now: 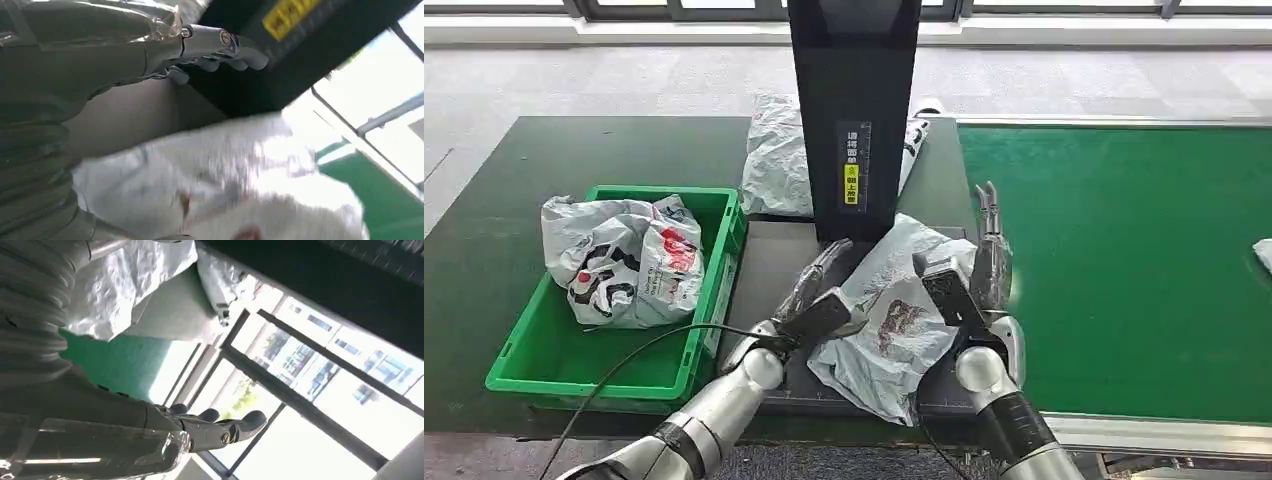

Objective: Moved the parcel from conveyor to table for the left to box.

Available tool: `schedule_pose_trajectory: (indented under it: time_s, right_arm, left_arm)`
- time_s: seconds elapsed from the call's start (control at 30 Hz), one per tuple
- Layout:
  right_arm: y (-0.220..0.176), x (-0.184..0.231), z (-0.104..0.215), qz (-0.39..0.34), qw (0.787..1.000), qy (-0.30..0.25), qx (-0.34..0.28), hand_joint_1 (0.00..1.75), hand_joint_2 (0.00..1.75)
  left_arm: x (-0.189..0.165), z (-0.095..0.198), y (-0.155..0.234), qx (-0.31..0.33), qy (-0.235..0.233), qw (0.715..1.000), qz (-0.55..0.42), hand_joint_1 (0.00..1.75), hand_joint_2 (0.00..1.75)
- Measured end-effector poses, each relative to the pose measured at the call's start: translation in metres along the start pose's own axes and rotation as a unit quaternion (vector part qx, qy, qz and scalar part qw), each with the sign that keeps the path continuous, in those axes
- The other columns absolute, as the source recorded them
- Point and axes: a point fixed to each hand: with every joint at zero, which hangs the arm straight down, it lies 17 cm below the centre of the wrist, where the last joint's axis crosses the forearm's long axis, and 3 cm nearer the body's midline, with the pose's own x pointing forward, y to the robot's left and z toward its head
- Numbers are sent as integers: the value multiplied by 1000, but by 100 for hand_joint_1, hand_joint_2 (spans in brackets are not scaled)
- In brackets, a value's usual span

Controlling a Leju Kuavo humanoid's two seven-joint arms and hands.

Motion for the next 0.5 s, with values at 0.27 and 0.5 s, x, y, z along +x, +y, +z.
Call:
schedule_pose_trajectory:
  time_s: [0.27,0.5]
  right_arm:
    - [-16,-20,1,11,1000,23,-18,0,175]
    - [-12,-29,11,12,999,44,-10,0,175]
  left_arm:
    - [-12,20,-55,-109,3,993,-52,0,175]
    - [-24,40,-84,-183,-5,978,-100,175,175]
